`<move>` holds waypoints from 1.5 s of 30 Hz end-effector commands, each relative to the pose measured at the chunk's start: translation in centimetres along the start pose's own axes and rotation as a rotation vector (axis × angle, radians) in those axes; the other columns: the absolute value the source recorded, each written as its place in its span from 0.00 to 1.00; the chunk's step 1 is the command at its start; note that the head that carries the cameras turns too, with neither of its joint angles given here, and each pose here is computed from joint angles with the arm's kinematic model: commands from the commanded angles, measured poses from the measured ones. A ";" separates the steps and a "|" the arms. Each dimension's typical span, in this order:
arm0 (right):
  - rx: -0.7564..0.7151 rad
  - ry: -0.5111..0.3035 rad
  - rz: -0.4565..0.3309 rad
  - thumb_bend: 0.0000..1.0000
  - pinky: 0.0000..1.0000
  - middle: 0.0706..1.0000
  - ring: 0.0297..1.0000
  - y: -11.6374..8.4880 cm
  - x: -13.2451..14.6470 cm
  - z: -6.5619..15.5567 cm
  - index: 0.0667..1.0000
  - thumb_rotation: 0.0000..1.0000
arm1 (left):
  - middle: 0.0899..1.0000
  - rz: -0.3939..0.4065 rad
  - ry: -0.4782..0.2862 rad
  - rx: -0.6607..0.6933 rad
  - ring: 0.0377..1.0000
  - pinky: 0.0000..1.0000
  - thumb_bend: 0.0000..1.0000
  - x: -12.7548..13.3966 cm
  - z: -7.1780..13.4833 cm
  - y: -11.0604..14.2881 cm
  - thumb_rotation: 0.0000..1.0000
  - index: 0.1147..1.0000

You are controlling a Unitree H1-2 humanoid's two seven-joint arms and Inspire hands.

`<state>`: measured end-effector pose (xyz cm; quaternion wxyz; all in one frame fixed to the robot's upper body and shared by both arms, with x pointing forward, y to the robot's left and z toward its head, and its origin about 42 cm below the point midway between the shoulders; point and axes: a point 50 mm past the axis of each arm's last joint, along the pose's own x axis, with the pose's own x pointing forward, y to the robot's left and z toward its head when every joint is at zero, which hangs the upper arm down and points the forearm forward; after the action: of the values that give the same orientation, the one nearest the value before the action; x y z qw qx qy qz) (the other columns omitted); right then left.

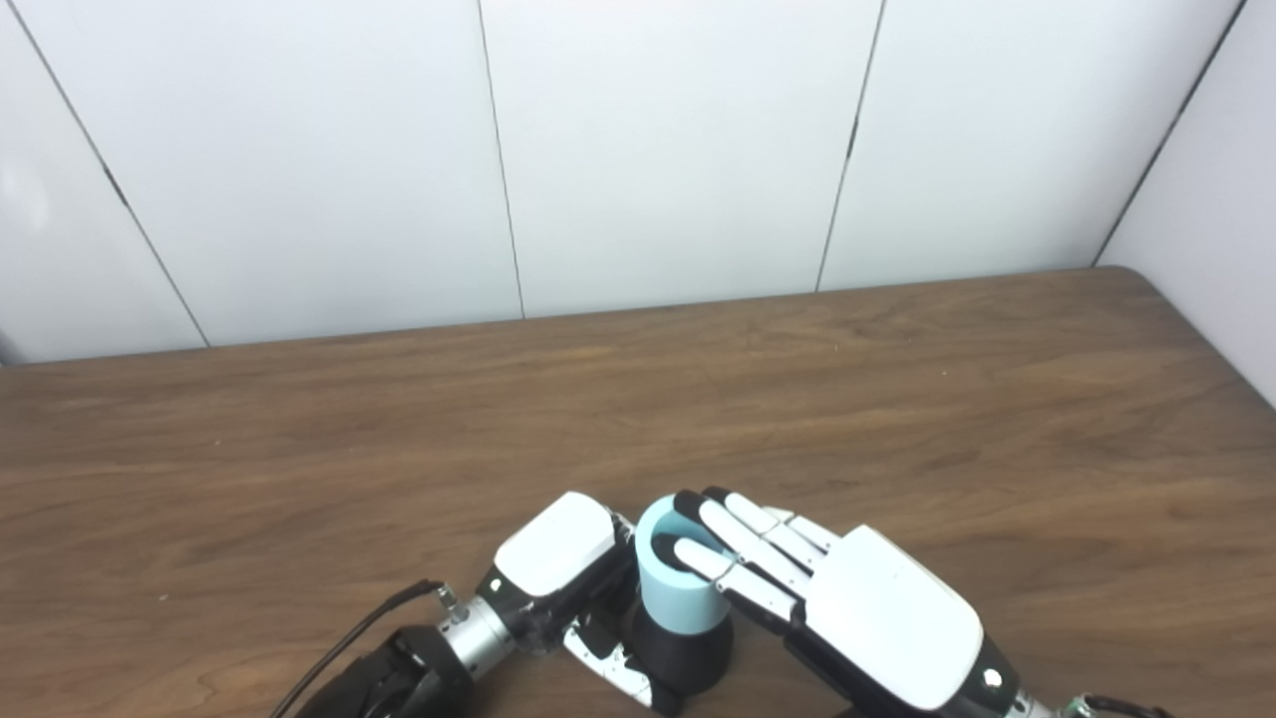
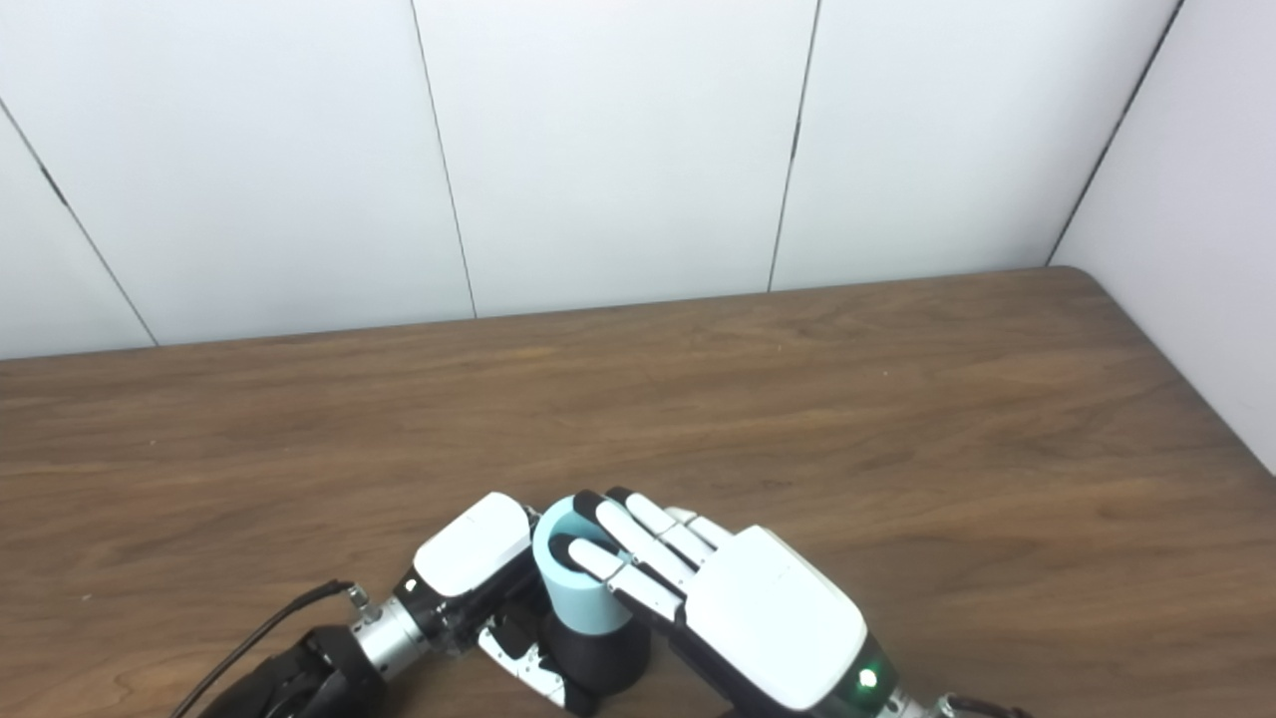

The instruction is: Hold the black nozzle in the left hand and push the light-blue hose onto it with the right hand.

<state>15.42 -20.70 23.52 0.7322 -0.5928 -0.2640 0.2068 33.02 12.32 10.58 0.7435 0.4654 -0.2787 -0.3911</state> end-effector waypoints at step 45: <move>-0.032 0.014 0.300 0.67 0.90 0.98 0.99 3.5 -1.2 -0.8 0.91 0.94 | 0.42 -0.331 0.187 -0.087 0.18 0.17 0.52 -3.3 -2.4 -6.7 0.00 0.42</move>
<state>16.02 -20.84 23.31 0.7261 -0.6030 -0.2608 0.2031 34.00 12.06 10.59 0.7488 0.4558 -0.2725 -0.3965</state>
